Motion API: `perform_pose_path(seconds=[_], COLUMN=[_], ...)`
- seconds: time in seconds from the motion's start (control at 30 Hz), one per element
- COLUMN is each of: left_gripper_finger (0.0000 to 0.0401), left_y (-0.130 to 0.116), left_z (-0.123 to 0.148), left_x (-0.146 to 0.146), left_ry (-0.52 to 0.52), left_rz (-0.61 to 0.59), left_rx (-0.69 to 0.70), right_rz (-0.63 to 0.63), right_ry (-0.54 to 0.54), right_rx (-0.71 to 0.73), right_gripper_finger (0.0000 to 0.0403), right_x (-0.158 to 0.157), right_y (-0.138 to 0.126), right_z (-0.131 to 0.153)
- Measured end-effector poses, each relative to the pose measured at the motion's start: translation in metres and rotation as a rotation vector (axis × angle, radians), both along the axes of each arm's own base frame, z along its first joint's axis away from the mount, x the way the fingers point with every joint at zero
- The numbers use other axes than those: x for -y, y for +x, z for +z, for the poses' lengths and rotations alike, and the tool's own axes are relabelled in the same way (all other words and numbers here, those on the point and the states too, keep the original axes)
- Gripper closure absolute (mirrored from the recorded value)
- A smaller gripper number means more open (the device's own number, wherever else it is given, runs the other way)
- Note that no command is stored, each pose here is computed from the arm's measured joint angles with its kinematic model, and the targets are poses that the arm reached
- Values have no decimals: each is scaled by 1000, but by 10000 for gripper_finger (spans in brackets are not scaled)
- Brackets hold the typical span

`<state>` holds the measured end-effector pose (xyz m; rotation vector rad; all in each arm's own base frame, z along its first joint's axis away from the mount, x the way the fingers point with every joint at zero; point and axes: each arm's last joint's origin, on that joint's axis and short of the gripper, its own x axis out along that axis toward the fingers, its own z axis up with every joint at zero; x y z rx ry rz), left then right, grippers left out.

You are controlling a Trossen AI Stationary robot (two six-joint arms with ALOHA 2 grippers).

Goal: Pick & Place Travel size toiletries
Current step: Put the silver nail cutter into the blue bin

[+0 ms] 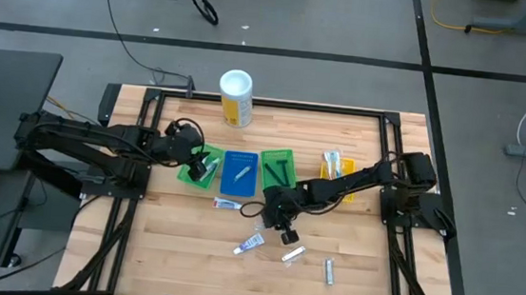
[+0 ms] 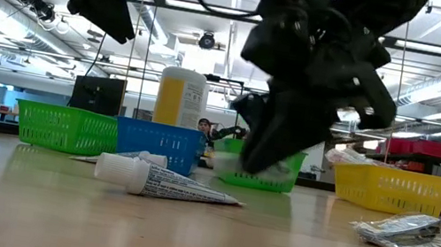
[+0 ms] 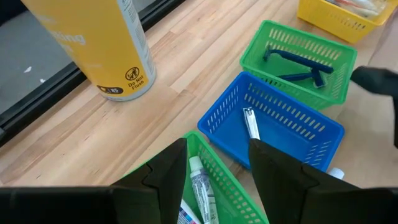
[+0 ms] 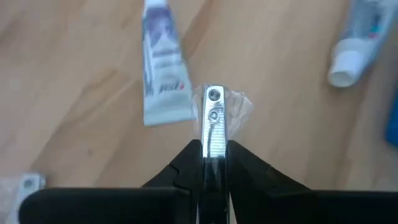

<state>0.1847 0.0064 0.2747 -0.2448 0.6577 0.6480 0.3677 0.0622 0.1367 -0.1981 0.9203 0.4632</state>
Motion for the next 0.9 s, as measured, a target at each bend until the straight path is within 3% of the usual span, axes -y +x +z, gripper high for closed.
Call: perform_pose_path(seconds=[0.37,0.6,0.77,0.9], left_gripper_finger=[221,221,221,221], left_y=[0,2,5,7], left_z=[0,1,4,6], left_x=[1,5,12,16], left_ry=[-21,10,4,8], left_rz=[-19,-104,-135,-145], left_rx=[0,-13,31,64], right_rz=[-71,-206,-373,-467], right_ry=[63,-54,-173,-138], right_rx=[127,287,408,524], right_gripper_finger=[340,341,341,341], right_x=[-10,-12,-3,14], right_y=[-8,-13,-7,12], right_z=[49,80,88,83])
